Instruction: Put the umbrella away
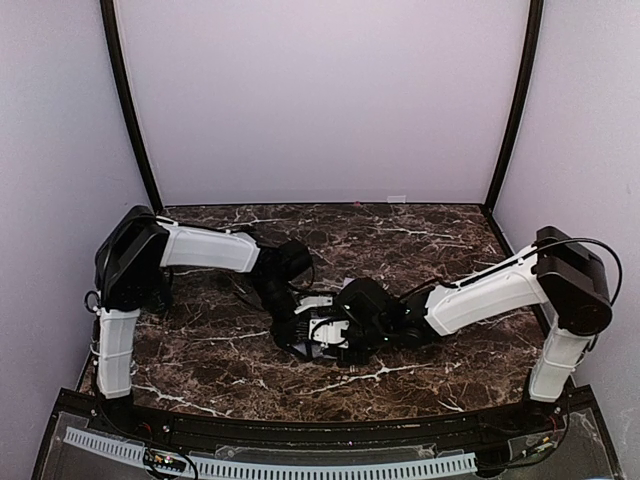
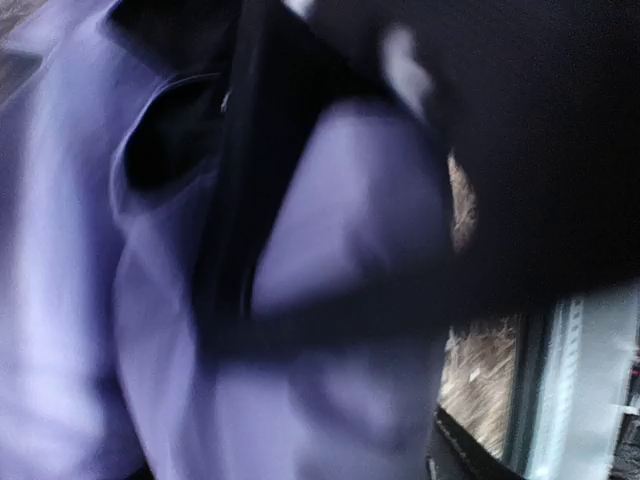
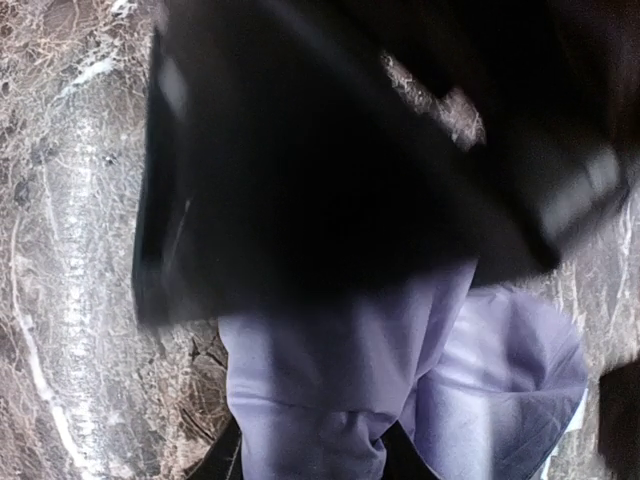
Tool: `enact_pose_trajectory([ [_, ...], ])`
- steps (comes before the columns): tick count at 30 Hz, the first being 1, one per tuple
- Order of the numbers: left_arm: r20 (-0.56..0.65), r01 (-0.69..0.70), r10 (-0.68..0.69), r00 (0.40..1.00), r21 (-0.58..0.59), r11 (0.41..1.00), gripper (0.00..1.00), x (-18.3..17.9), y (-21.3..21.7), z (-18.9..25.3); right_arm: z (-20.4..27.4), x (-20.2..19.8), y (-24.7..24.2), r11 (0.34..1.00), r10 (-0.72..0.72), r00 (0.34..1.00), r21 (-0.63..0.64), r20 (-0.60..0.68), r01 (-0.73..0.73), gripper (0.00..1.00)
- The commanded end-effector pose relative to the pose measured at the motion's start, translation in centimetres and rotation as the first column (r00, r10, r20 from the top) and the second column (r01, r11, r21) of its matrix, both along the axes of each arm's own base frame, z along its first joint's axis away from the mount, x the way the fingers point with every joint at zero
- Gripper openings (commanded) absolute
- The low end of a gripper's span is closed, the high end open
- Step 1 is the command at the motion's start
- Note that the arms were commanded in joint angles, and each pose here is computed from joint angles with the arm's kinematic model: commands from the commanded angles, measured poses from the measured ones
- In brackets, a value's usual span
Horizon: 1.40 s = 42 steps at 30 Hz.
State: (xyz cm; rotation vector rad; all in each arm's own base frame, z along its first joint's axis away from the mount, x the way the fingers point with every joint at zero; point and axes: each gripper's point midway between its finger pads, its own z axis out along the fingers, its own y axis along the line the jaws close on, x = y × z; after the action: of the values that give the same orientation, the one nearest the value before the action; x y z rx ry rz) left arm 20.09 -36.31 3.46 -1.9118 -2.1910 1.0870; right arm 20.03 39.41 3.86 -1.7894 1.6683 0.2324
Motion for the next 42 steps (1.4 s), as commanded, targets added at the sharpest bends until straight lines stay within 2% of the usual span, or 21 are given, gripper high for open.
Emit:
enact_pose_trajectory([
  [1, 0.25, -0.131, 0.09, 0.964, 0.156, 0.979, 0.73, 3.2, 5.0, -0.7, -6.0, -1.9, -5.5, 0.97, -0.088, 0.966, -0.24, -0.243, 0.028, 0.13],
  [6, 0.458, -0.156, 0.108, 0.882, 0.068, 0.986, 0.77, 4.4, 6.6, 1.5, -7.2, -2.8, -6.3, 0.956, -0.142, 0.921, -0.29, -0.364, 0.033, 0.12],
  [9, 0.601, -0.211, 0.153, 0.785, 0.028, 0.977, 0.78, 6.2, 7.8, 3.3, -7.4, -3.3, -6.5, 0.96, -0.171, 0.868, -0.279, -0.467, 0.039, 0.13],
  [12, 0.697, -0.196, 0.201, 0.688, -0.088, 0.977, 0.77, 7.1, 7.6, 5.9, -7.6, -3.4, -6.5, 0.958, -0.205, 0.808, -0.283, -0.552, 0.05, 0.13],
  [15, 0.727, -0.018, 0.164, 0.667, -0.204, 0.979, 0.7, 4.4, 5.9, 8.2, -7.6, -3.3, -6.4, 0.955, -0.242, 0.724, -0.29, -0.645, 0.062, 0.14],
  [18, 0.821, 0.19, 0.059, 0.568, -0.201, 0.961, 0.67, 1.3, 3.7, 8.6, -7.1, -3.1, -5.8, 0.963, -0.248, 0.621, -0.258, -0.744, 0.076, 0.14],
  [20, 0.87, 0.258, 0.01, 0.493, -0.157, 0.953, 0.72, 0.5, 2.5, 7.7, -6.8, -2.7, -5.7, 0.965, -0.254, 0.565, -0.244, -0.785, 0.095, 0.15],
  [22, 0.889, 0.255, -0.013, 0.458, -0.118, 0.96, 0.79, 0.9, 1.6, 6.4, -6.7, -2.6, -5.7, 0.967, -0.252, 0.527, -0.236, -0.811, 0.1, 0.15],
  [25, 0.895, 0.233, -0.068, 0.441, -0.041, 0.972, 0.82, 2.2, 0.7, 4.3, -6.7, -2.6, -5.6, 0.971, -0.237, 0.489, -0.218, -0.839, 0.097, 0.15],
  [28, 0.915, 0.192, -0.1, 0.39, 0.025, 0.981, 0.83, 4.2, 0.1, 2.7, -6.9, -2.3, -5.6, 0.971, -0.238, 0.465, -0.215, -0.853, 0.102, 0.16],
  [31, 0.915, 0.163, -0.126, 0.384, 0.067, 0.984, 0.83, 5.2, -0.1, 1.2, -6.7, -1.7, -5.5, 0.973, -0.229, 0.439, -0.197, -0.869, 0.117, 0.16],
  [34, 0.908, 0.14, -0.132, 0.399, 0.082, 0.987, 0.83, 5.5, -0.3, 0.0, -6.2, -0.8, -5.0, 0.978, -0.205, 0.432, -0.165, -0.878, 0.129, 0.16],
  [39, 0.883, 0.22, -0.134, 0.45, 0.036, 0.975, 0.76, 3.0, -1.6, -0.5, -5.9, 0.9, -3.9, 0.977, -0.194, 0.409, -0.139, -0.892, 0.161, 0.16],
  [42, 0.855, 0.242, -0.164, 0.492, 0.047, 0.969, 0.64, 2.0, -1.6, -1.7, -5.9, 1.8, -3.5, 0.974, -0.199, 0.409, -0.134, -0.891, 0.183, 0.19],
])
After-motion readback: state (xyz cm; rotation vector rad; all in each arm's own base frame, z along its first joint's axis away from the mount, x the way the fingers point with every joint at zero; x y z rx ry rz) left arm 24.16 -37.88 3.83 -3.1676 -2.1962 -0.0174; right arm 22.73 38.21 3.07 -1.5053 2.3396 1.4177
